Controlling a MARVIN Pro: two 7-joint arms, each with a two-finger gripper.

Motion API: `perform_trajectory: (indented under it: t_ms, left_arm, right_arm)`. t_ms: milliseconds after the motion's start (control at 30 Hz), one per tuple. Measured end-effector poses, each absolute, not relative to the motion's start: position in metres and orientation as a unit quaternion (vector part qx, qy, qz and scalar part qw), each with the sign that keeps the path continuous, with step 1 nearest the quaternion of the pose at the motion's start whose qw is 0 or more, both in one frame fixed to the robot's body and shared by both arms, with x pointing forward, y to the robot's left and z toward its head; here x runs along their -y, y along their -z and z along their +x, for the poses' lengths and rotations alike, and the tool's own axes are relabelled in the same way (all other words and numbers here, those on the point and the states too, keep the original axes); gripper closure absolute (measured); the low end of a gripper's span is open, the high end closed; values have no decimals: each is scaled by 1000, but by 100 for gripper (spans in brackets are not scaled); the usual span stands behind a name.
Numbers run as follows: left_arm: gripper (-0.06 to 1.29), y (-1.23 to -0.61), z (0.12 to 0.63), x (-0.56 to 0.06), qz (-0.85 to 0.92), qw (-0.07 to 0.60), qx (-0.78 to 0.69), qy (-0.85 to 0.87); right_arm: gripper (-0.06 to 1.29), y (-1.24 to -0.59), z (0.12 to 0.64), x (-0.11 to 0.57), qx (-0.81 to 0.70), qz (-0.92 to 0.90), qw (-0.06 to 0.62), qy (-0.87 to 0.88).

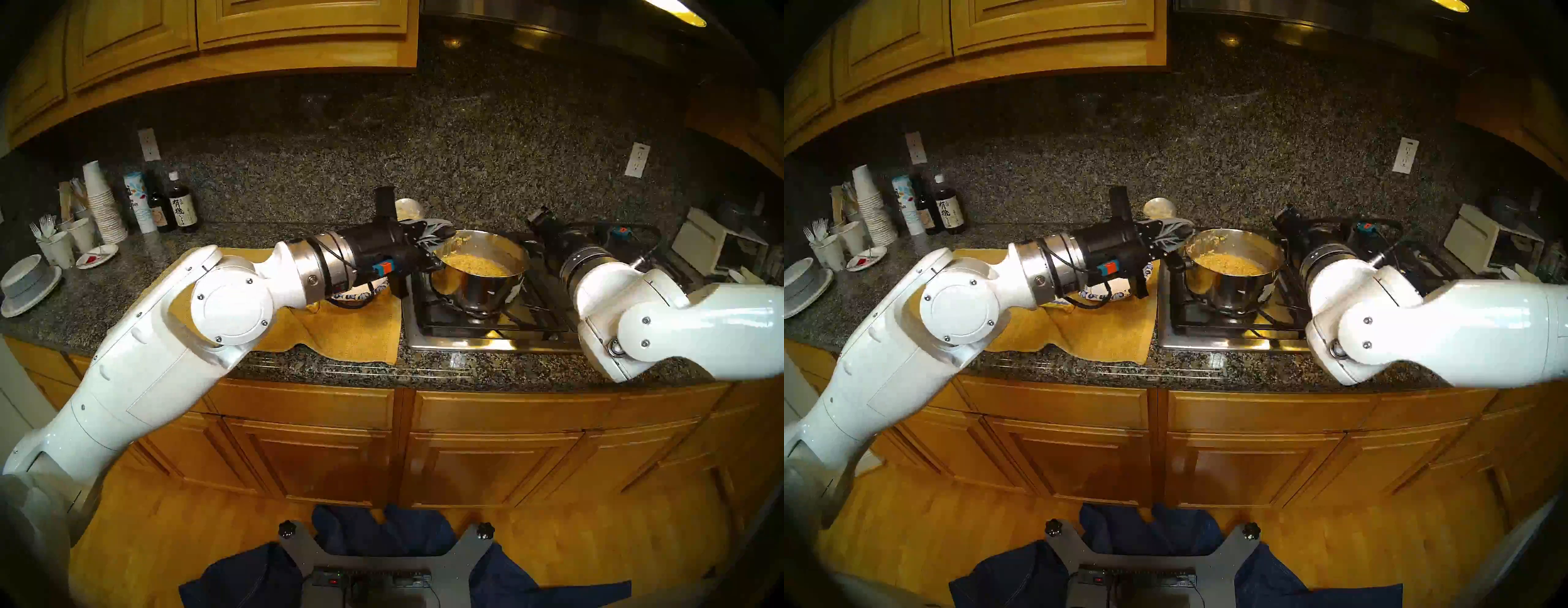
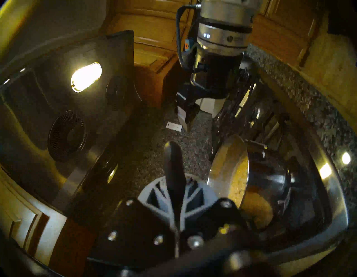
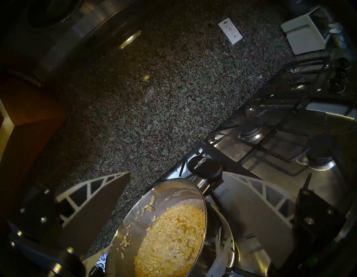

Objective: Scoop oatmeal into bowl

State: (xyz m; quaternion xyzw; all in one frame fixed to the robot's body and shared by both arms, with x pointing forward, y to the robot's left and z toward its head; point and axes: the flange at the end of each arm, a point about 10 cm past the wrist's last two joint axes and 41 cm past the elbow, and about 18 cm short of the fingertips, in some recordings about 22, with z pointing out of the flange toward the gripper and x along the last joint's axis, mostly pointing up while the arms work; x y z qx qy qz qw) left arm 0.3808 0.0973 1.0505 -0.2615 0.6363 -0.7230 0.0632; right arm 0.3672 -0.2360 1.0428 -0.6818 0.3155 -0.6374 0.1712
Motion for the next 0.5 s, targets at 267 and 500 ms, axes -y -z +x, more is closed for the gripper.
perform_trajectory:
  t_ms: [267,500]
  left_arm:
    - [124,-1049,382,-71,-257,3,-637,726]
    - [124,-1055,392,-55,-270,-47,-622,734]
  right_arm:
    - [-1,-1043,367,236,-316,-682,171,637]
    - [-1,-1043,367,236,-316,-682,171,637]
